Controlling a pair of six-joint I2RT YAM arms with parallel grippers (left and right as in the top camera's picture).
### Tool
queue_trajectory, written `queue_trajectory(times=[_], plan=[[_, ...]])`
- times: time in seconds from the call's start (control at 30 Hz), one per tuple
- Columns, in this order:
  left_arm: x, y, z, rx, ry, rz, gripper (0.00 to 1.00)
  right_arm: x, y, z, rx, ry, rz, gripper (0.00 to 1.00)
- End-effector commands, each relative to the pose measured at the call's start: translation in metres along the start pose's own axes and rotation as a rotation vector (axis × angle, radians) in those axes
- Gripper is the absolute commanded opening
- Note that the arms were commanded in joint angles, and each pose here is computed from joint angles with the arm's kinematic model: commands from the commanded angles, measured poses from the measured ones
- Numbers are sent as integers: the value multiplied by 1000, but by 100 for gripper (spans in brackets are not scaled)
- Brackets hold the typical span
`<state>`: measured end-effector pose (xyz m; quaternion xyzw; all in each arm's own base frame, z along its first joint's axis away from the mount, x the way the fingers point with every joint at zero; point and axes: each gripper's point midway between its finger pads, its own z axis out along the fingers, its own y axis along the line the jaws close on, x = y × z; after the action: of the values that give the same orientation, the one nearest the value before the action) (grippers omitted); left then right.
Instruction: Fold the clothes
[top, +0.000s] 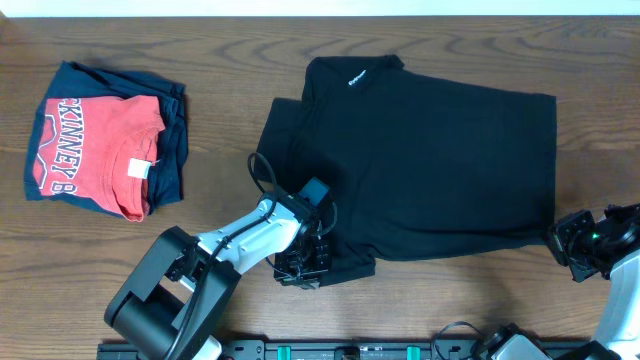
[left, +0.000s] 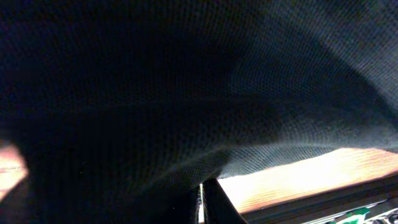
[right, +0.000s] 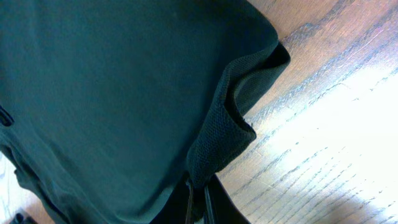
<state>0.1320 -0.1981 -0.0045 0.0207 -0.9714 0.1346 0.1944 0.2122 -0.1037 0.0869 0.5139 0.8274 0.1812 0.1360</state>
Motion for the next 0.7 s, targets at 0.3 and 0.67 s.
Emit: queue_trajectory(times=[0.3, 0.67], plan=[[14, 18, -46, -55, -119, 64, 41, -4, 7, -4, -20, -10, -32, 6], [7, 41, -27, -103, -154, 53, 80, -4, 6, -4, -20, -11, -32, 7]])
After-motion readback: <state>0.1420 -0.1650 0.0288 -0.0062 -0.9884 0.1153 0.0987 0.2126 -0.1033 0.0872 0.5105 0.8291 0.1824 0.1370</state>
